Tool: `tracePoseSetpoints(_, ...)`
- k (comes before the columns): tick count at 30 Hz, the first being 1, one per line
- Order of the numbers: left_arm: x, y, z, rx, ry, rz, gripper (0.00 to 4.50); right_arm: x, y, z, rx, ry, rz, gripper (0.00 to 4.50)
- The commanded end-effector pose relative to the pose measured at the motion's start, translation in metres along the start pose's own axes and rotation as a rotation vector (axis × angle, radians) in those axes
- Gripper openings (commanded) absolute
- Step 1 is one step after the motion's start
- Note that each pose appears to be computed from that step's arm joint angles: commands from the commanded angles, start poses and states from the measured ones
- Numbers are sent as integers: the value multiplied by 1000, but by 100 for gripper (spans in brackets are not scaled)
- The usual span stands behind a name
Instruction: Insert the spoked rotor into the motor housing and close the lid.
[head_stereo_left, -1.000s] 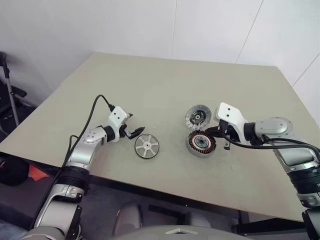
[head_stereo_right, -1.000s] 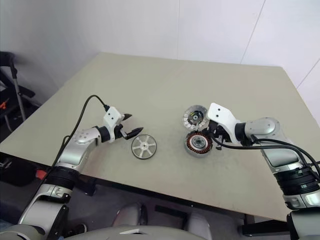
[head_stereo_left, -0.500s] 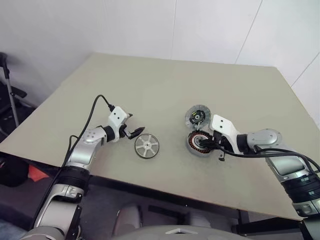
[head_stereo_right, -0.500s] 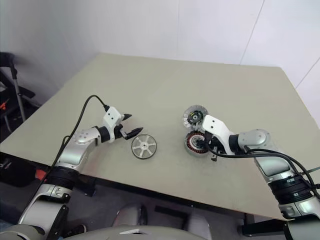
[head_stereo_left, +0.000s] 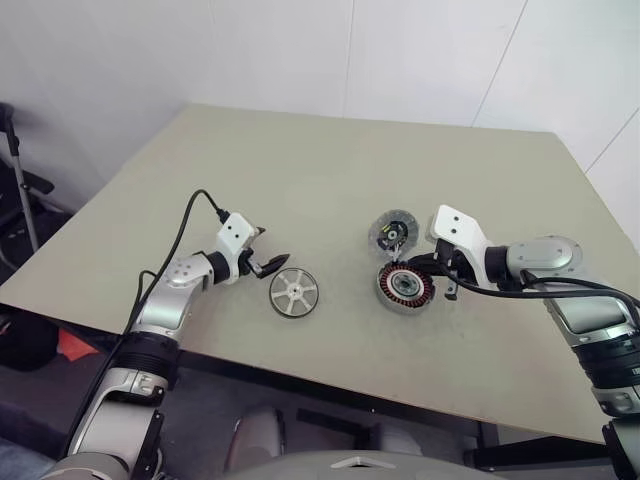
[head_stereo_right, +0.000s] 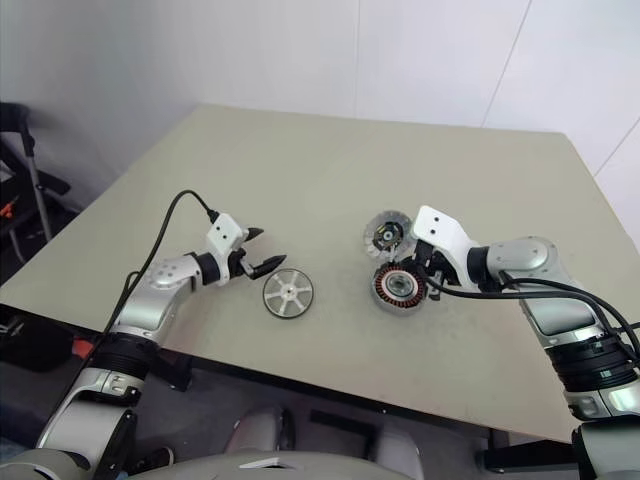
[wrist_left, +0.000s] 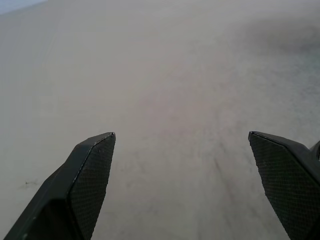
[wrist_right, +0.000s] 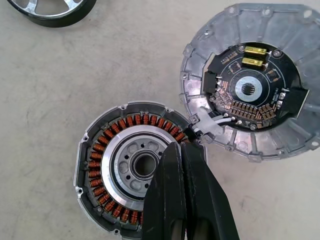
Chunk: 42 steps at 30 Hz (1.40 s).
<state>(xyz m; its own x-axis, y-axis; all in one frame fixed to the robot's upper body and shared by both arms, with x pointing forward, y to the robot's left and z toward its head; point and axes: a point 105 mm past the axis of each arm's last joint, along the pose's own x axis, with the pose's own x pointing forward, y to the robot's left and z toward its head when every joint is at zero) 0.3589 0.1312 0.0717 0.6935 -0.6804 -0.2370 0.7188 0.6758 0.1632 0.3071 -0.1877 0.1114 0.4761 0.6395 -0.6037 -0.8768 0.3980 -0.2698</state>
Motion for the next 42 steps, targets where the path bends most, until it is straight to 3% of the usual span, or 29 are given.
tracePoseSetpoints(1, -1, 5, 13, 41, -31, 10, 450, -3, -3, 9, -29, -26, -12, 3)
tracePoseSetpoints(12, -7, 15, 13, 48, -27, 39, 450, 19, 21, -39, 84, 80, 69, 3)
tracePoseSetpoints(23, -1, 8, 14, 45, -31, 18, 450, -1, 0, 1, -4, -23, 10, 3)
tracePoseSetpoints(37, -2, 7, 13, 42, -31, 20, 450, 22, 17, -44, 75, 83, 63, 3)
tracePoseSetpoints(42, -2, 6, 12, 41, -30, 19, 450, 13, 11, -23, 48, 13, 47, 3)
